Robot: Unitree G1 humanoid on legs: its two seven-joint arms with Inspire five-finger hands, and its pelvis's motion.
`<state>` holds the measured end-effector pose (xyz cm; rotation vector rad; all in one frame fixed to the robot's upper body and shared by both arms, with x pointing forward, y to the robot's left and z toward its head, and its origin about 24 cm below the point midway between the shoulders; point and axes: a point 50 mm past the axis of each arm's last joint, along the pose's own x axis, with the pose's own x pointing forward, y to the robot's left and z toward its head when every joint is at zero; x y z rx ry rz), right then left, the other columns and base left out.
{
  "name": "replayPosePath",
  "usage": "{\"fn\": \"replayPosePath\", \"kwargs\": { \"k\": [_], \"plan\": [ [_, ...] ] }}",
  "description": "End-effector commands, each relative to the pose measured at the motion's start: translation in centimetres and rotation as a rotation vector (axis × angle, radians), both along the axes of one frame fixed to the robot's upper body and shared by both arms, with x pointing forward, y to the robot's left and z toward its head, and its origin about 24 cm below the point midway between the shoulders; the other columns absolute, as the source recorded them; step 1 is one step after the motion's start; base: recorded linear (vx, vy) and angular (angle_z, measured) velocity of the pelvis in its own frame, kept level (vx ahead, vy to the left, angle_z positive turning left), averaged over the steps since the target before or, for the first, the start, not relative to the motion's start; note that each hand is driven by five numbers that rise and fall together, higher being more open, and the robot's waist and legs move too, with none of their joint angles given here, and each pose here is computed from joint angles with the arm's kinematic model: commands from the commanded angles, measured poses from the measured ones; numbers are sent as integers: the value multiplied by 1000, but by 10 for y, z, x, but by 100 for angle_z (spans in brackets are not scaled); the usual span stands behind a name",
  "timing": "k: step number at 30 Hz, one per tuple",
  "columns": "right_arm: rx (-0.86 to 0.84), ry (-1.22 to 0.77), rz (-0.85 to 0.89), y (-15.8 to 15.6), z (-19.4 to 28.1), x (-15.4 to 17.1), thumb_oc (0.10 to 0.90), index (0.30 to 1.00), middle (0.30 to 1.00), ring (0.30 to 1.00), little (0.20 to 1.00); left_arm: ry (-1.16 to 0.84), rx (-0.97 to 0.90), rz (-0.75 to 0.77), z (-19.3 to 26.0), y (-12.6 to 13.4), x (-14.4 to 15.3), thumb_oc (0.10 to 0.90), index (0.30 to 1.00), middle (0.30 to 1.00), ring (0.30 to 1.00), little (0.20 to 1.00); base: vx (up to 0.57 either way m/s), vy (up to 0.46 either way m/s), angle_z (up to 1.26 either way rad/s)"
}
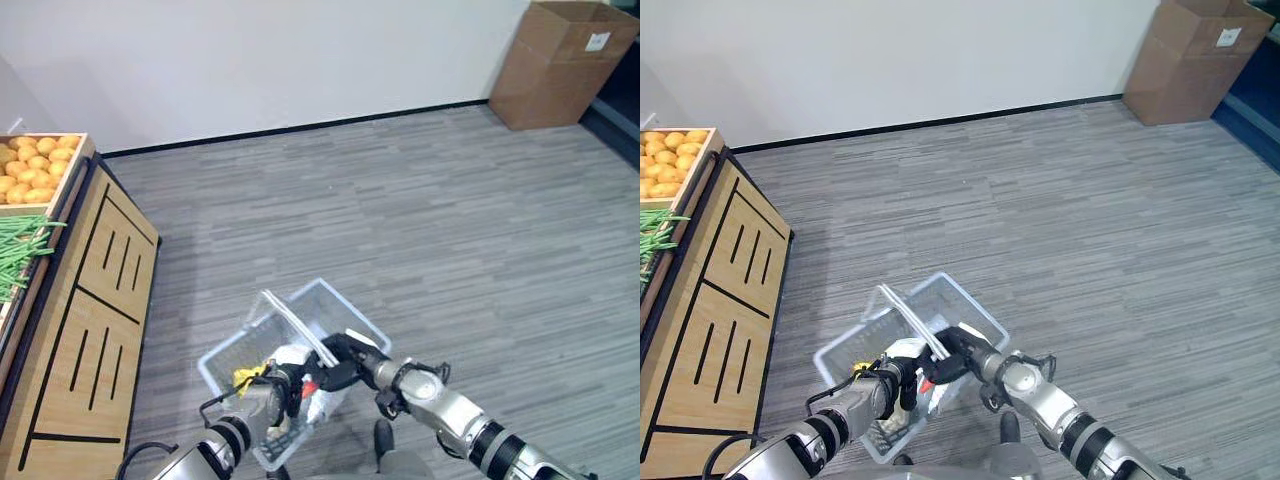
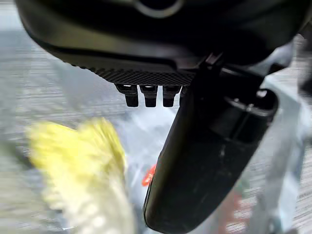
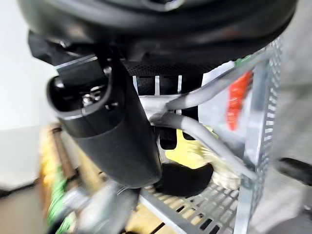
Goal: Get the vegetables into the basket
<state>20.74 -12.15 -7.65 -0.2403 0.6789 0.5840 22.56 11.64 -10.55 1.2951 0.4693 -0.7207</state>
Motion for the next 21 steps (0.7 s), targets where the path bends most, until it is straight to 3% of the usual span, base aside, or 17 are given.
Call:
{"fn": "replayPosePath", "kwargs": {
  "k": [1,4,8,9,10,13,15,21],
  "plan": [
    [128,-237,-55,27,36,38,400,300,300,300,300,-36,11,1,9,1,20,900,1000,1000,1000,1000,27,1,5],
    [106,-208,-103,21,28,37,400,300,300,300,300,-28,11,13,7,3,18,900,1000,1000,1000,1000,12,0,3],
    [-11,-135,-256,-11,3,30,400,300,300,300,300,29,-3,90,-1,13,10,900,1000,1000,1000,1000,0,0,0],
    [-33,-128,-281,-19,-1,29,400,300,300,300,300,43,-8,123,-4,17,7,900,1000,1000,1000,1000,0,0,0],
    [-85,-101,-390,-44,-8,24,400,300,300,300,300,51,-30,210,-4,46,2,900,1000,1000,1000,1000,0,0,0],
    [-128,-90,-466,-61,-13,17,400,300,300,300,300,98,-50,238,-10,47,-10,900,1000,1000,1000,1000,-3,3,3],
    [-185,-53,-568,-85,-22,3,400,300,300,300,300,151,-80,326,-16,55,-20,900,1000,1000,1000,1000,-18,24,13],
    [-259,61,-737,-117,-38,-21,400,300,300,300,300,177,-124,621,-26,73,-31,900,1000,1000,1000,1000,-16,16,8]
  ]
}}
